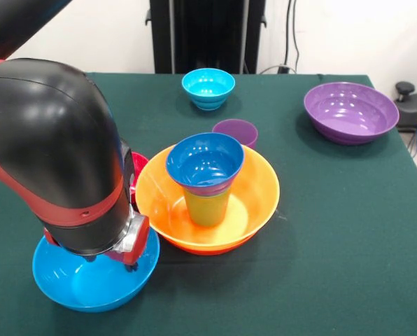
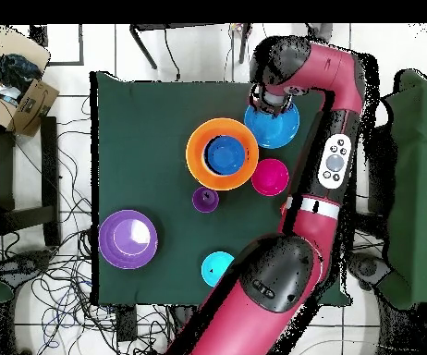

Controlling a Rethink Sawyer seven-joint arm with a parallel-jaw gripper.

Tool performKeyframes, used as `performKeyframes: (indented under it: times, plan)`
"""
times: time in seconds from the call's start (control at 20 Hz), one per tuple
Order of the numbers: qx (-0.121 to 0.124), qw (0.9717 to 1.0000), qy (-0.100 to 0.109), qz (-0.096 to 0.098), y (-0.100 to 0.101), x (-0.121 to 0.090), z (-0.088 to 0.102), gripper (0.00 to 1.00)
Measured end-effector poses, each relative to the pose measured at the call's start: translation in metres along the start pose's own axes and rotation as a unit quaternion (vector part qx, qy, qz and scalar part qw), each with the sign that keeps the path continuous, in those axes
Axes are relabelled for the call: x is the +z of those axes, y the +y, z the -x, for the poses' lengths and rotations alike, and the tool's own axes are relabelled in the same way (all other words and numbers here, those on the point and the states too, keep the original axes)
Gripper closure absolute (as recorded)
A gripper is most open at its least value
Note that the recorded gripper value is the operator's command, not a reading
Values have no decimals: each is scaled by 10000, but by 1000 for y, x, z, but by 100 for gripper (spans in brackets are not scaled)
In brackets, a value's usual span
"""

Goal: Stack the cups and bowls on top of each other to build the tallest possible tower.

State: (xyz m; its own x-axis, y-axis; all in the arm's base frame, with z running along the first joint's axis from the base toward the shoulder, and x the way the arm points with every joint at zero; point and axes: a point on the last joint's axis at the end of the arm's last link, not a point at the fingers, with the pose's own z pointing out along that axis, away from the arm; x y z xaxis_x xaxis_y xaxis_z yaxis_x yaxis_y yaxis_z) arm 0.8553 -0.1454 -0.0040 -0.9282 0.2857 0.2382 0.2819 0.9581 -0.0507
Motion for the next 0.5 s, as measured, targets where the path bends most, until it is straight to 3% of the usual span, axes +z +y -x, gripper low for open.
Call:
performKeyframes:
  times: [0.5]
  plan:
    - [-52,10000,-3,27,10,-1,-1,0]
